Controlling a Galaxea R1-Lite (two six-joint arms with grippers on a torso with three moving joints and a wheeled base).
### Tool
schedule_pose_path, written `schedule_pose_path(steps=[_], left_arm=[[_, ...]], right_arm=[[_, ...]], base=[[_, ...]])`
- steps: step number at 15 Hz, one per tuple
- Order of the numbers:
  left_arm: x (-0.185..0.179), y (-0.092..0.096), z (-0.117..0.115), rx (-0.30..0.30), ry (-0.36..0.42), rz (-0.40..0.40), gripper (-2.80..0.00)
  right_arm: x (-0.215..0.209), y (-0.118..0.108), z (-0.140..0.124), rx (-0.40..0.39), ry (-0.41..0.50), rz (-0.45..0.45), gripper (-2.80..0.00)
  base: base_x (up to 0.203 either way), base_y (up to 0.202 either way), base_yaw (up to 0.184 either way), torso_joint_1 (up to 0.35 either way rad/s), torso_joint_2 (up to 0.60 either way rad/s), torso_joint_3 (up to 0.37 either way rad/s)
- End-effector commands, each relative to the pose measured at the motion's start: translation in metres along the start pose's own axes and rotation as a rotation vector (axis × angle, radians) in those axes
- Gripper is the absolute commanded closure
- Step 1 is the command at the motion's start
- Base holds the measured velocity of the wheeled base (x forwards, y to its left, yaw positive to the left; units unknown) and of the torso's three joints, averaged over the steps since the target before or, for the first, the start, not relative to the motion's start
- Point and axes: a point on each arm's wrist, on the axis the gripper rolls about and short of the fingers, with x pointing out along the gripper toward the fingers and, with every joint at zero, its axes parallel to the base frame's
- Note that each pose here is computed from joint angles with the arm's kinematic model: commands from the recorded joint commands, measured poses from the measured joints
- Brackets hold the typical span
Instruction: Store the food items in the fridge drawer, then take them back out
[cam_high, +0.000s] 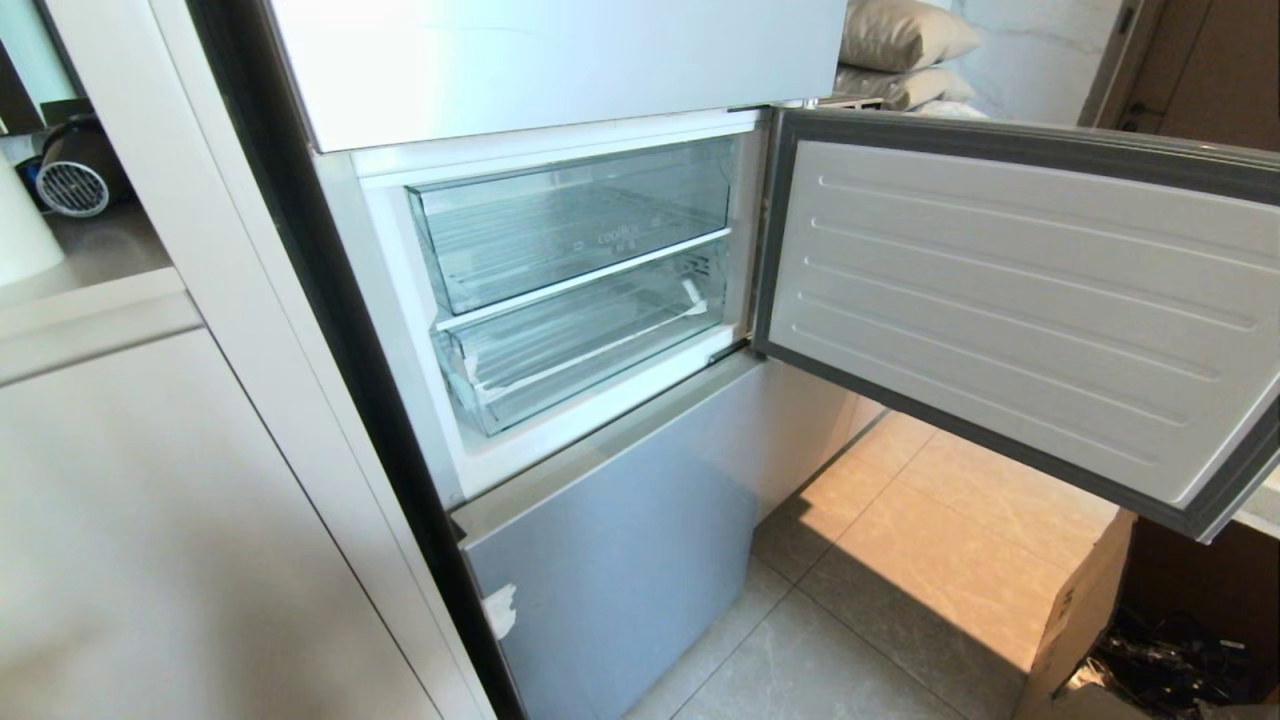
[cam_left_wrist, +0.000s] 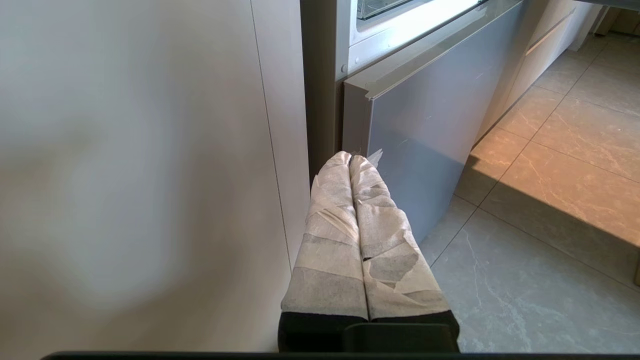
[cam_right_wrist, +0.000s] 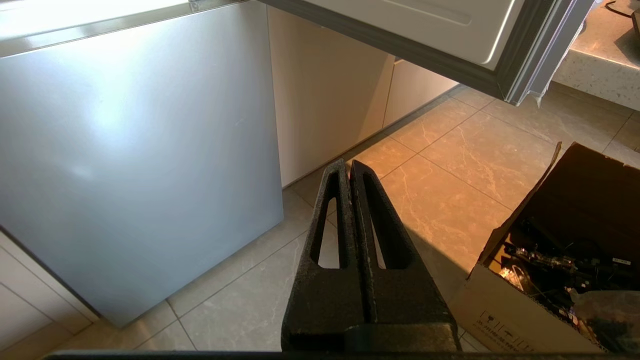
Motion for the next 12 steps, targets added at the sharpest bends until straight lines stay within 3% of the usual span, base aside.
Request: schedule_pose_path(steps=[1, 7, 12], left_arm=[[0.0000, 0.0000, 0.0000, 0.000, 0.000, 0.000, 0.00], [0.0000, 0.0000, 0.0000, 0.000, 0.000, 0.000, 0.00], [0.0000, 0.0000, 0.0000, 0.000, 0.000, 0.000, 0.00]], right_arm=[[0.0001, 0.0000, 0.0000, 0.000, 0.001, 0.000, 0.00], [0.0001, 0.0000, 0.0000, 0.001, 0.001, 0.000, 0.00], [0.0001, 0.0000, 0.0000, 0.001, 0.001, 0.000, 0.00]], base=[[0.000, 0.000, 0.000, 0.000, 0.00, 0.000], [-0.001, 0.000, 0.012, 0.000, 0.00, 0.000], [-0.001, -0.008, 0.164, 0.000, 0.00, 0.002]])
